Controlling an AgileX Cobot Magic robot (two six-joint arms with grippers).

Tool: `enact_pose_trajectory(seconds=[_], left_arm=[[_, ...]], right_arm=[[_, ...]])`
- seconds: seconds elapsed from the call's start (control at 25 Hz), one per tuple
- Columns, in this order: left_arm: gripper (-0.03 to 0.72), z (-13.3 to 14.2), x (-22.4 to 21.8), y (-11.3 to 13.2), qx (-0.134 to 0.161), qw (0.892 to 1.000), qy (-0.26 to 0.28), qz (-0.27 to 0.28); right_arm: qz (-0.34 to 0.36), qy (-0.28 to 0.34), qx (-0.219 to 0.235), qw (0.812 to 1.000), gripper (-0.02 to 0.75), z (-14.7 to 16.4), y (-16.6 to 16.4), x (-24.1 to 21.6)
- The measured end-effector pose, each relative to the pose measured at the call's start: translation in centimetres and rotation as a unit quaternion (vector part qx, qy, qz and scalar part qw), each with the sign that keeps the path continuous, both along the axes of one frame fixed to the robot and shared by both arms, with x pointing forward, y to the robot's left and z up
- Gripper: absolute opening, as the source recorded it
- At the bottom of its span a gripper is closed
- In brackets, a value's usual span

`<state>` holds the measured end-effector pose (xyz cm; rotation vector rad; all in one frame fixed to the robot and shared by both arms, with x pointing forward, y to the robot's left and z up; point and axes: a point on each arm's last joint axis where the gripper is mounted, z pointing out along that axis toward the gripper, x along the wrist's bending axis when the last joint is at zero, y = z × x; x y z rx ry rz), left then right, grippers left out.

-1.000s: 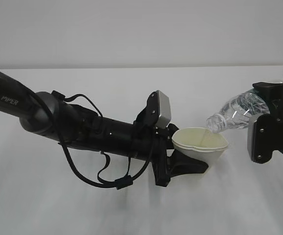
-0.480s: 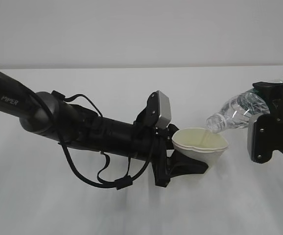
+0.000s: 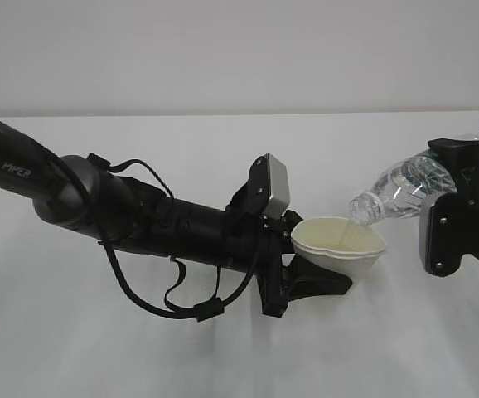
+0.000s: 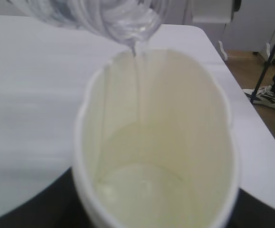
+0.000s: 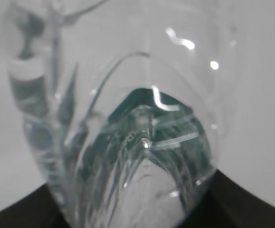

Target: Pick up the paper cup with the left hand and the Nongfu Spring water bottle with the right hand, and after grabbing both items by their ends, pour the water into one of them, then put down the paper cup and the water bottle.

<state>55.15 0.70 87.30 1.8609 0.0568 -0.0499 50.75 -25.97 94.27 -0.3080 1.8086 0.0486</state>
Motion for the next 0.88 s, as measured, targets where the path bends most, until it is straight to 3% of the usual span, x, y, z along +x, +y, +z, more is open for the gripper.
enact_pose_trajectory(seconds=[0.88], left_arm=[[0.396,-0.03,0.0,0.01,0.002,1.0,-0.001,0.0]], right_arm=[[0.002,-0.003,-0.007,1.0,0.405,0.02,0.0,0.0]])
